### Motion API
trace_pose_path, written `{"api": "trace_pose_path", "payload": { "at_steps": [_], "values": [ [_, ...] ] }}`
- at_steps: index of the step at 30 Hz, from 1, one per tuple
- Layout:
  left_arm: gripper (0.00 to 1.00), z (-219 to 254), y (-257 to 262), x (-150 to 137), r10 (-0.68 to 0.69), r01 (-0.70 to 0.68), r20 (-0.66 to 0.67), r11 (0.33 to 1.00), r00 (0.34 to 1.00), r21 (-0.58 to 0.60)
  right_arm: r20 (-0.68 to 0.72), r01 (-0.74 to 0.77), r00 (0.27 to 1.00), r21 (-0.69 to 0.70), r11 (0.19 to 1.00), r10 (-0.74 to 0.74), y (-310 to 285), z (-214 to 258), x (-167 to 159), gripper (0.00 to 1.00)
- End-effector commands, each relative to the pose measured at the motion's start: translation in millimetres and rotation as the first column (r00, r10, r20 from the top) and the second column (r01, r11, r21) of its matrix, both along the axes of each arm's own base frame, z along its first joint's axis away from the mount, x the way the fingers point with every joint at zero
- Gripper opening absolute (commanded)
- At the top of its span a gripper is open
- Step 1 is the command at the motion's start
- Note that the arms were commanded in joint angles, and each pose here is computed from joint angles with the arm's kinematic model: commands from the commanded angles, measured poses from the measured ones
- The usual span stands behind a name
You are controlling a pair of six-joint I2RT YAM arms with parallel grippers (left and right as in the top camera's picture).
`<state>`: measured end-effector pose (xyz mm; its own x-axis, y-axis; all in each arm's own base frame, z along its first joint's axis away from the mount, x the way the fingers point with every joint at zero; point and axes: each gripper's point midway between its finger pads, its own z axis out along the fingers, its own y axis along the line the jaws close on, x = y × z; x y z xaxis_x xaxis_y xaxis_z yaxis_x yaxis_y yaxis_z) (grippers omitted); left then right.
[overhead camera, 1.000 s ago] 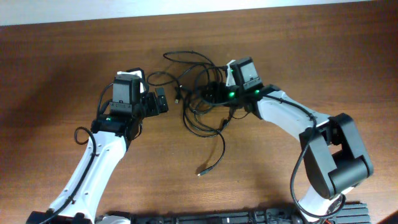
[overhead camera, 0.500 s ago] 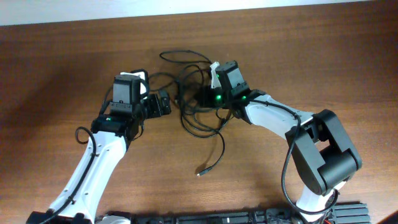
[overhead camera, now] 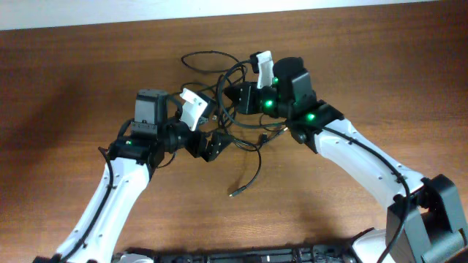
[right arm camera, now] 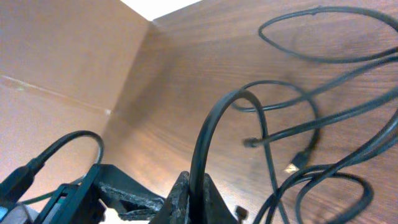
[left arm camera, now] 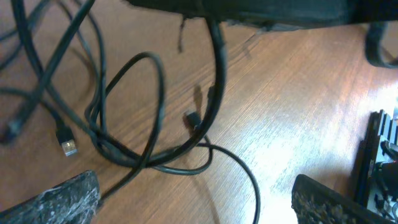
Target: Untangle cables
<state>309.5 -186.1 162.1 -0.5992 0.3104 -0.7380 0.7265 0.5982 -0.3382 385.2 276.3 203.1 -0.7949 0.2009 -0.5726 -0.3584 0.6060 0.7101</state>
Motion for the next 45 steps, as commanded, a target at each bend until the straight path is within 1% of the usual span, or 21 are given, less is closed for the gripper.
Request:
{"api": "trace_pose_path", "payload": {
  "at_steps": [1, 4, 7, 12, 13, 14, 15, 16, 19, 23, 24, 26, 29, 30, 32, 35, 38, 39, 41, 43, 45],
  "values": [
    [1.0, 37, -18, -17, -0.132, 0.138, 0.186, 0.99, 0.974, -0.017, -0.02, -0.08, 0.996, 0.134, 0.988, 0.083, -2, 32, -11, 0.04],
    [1.0, 56, -34, -26, -0.18, 0.193, 0.273, 0.981, 0.945, -0.02, -0.008, -0.138, 0.99, 0.186, 0.973, 0.142, 3, 44, -18, 0.04],
    [0.97, 55, -37, -30, -0.192, 0.203, 0.269, 0.979, 0.944, -0.016, 0.038, -0.168, 0.986, 0.212, 0.963, 0.163, 5, 60, -22, 0.04],
    [0.99, 48, -27, -16, -0.13, 0.121, 0.28, 0.991, 0.951, 0.048, 0.086, -0.186, 0.982, 0.229, 0.956, 0.17, 3, 82, -30, 0.04],
    [0.96, 48, -27, -16, -0.131, 0.122, 0.28, 0.991, 0.951, 0.048, 0.094, -0.197, 0.979, 0.233, 0.952, 0.179, 3, 86, -33, 0.04],
    [0.83, 48, -27, -16, -0.131, 0.122, 0.28, 0.991, 0.951, 0.047, 0.098, -0.205, 0.978, 0.236, 0.95, 0.187, 3, 88, -35, 0.04],
    [0.54, 48, -27, -17, -0.132, 0.124, 0.28, 0.991, 0.951, 0.046, 0.099, -0.217, 0.975, 0.242, 0.946, 0.199, 4, 90, -38, 0.04],
    [0.47, 50, -30, -18, -0.141, 0.136, 0.281, 0.99, 0.949, 0.037, 0.103, -0.224, 0.973, 0.247, 0.943, 0.205, 4, 93, -40, 0.04],
    [0.49, 56, -42, -25, -0.181, 0.184, 0.306, 0.983, 0.935, 0.017, 0.118, -0.254, 0.966, 0.275, 0.927, 0.23, 7, 102, -44, 0.04],
    [0.39, 60, -46, -25, -0.188, 0.194, 0.326, 0.981, 0.927, 0.012, 0.145, -0.316, 0.948, 0.307, 0.898, 0.284, 10, 113, -53, 0.04],
    [0.31, 60, -46, -24, -0.187, 0.194, 0.329, 0.981, 0.926, 0.012, 0.145, -0.318, 0.947, 0.307, 0.897, 0.286, 11, 114, -54, 0.04],
    [0.0, 63, -46, -22, -0.185, 0.194, 0.342, 0.981, 0.921, 0.009, 0.146, -0.318, 0.947, 0.307, 0.897, 0.285, 10, 114, -54, 0.04],
    [0.0, 67, -47, -20, -0.139, 0.158, 0.302, 0.987, 0.943, -0.04, 0.182, -0.302, 0.949, 0.281, 0.911, 0.259, 3, 113, -46, 0.04],
    [0.0, 69, -48, -21, -0.127, 0.15, 0.292, 0.987, 0.948, -0.055, 0.177, -0.271, 0.957, 0.275, 0.922, 0.228, -4, 111, -38, 0.08],
    [0.0, 79, -46, -24, -0.114, 0.142, 0.305, 0.987, 0.945, -0.071, 0.135, -0.189, 0.978, 0.271, 0.944, 0.157, -32, 103, -20, 0.08],
    [0.0, 117, -41, -36, -0.096, 0.152, 0.418, 0.983, 0.903, -0.101, 0.067, -0.08, 0.996, 0.241, 0.967, 0.066, -72, 85, -1, 0.23],
    [0.0, 156, -35, -51, -0.058, 0.157, 0.514, 0.976, 0.856, -0.151, 0.057, -0.053, 0.997, 0.183, 0.982, 0.043, -91, 69, 2, 0.53],
    [0.0, 172, -32, -58, -0.046, 0.165, 0.56, 0.973, 0.827, -0.164, 0.061, -0.081, 0.996, 0.168, 0.983, 0.071, -90, 65, -2, 0.62],
    [0.0, 186, -30, -63, -0.033, 0.174, 0.604, 0.969, 0.796, -0.176, 0.122, -0.192, 0.977, 0.133, 0.972, 0.176, -79, 63, -17, 0.7],
    [0.0, 199, -30, -65, -0.015, 0.181, 0.64, 0.964, 0.769, -0.195, 0.234, -0.338, 0.92, 0.073, 0.938, 0.314, -63, 63, -37, 0.77],
    [0.0, 218, -30, -64, 0.031, 0.185, 0.657, 0.949, 0.753, -0.256, 0.277, -0.412, 0.876, 0.004, 0.911, 0.395, -49, 54, -51, 0.85]
  ]
}}
